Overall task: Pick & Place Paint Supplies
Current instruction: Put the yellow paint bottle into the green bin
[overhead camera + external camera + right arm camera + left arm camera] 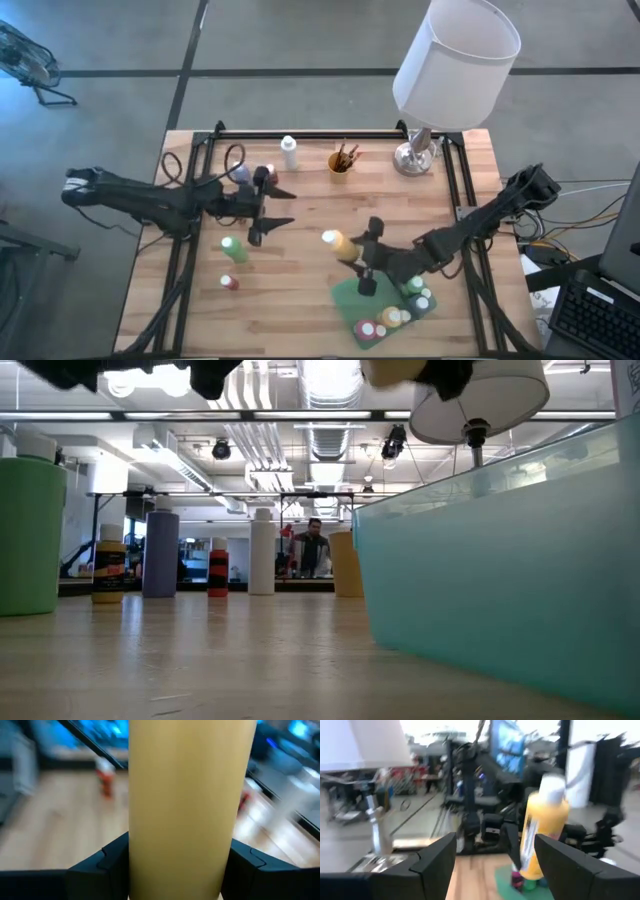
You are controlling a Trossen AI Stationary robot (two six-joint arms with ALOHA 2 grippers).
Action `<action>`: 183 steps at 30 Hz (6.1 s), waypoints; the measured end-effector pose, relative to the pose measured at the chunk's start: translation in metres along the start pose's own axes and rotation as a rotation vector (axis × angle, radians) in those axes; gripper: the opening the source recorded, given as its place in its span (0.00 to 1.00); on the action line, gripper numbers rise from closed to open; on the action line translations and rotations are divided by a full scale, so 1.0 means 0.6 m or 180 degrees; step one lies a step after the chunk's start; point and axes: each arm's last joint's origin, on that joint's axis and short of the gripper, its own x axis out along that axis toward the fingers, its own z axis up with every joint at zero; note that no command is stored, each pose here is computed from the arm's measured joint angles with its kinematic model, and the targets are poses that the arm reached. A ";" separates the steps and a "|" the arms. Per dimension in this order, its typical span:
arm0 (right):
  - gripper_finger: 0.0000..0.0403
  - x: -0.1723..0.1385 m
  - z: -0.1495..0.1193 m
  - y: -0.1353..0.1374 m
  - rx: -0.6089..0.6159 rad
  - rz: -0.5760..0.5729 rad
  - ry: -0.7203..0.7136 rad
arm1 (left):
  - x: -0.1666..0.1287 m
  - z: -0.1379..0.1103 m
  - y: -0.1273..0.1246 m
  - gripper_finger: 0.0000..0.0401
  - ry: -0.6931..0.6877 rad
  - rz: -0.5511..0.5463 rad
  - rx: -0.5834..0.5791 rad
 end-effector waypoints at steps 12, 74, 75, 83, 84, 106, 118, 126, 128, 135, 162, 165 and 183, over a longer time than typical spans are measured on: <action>0.53 0.013 -0.009 -0.025 0.0111 0.0232 -0.0521 | 0.010 -0.050 -0.003 0.69 -0.0361 -0.0085 0.0016; 0.54 0.002 0.026 -0.046 0.0039 0.0102 -0.0816 | 0.192 -0.042 -0.022 0.85 -0.0270 -0.0677 0.0272; 0.54 0.002 0.026 -0.046 0.0039 0.0102 -0.0817 | 0.192 -0.043 -0.022 0.85 -0.0260 -0.0677 0.0271; 0.54 0.003 0.032 -0.047 0.0049 0.0100 -0.0848 | 0.195 -0.044 -0.023 0.85 -0.0229 -0.0681 0.0273; 0.54 0.003 0.032 -0.047 0.0049 0.0112 -0.0850 | 0.195 -0.044 -0.023 0.85 -0.0231 -0.0680 0.0274; 0.53 0.007 0.030 -0.052 0.0038 0.0198 -0.0827 | 0.245 -0.049 -0.026 0.85 -0.0189 -0.0755 0.0236; 0.53 0.007 0.026 -0.052 0.0040 0.0200 -0.0807 | 0.240 -0.035 -0.026 0.82 -0.0215 -0.0767 0.0228; 0.54 0.007 0.026 -0.052 0.0051 0.0201 -0.0809 | 0.240 -0.040 -0.026 0.72 -0.0121 -0.0773 0.0194; 0.53 0.007 0.026 -0.052 0.0051 0.0201 -0.0810 | 0.240 -0.040 -0.026 0.69 -0.0116 -0.0773 0.0192; 0.53 0.007 0.026 -0.052 0.0053 0.0190 -0.0810 | 0.240 -0.040 -0.026 0.60 -0.0113 -0.0776 0.0163; 0.64 0.007 0.027 -0.052 0.0046 0.0201 -0.0818 | 0.239 -0.043 -0.026 0.52 -0.0062 -0.0773 0.0059; 0.68 0.007 0.025 -0.052 0.0094 0.0207 -0.0785 | 0.239 -0.043 -0.026 0.52 -0.0066 -0.0773 0.0062; 0.89 -0.007 0.023 -0.057 0.0397 -0.0040 0.0732 | 0.177 -0.010 -0.021 0.52 0.1005 -0.0699 0.0057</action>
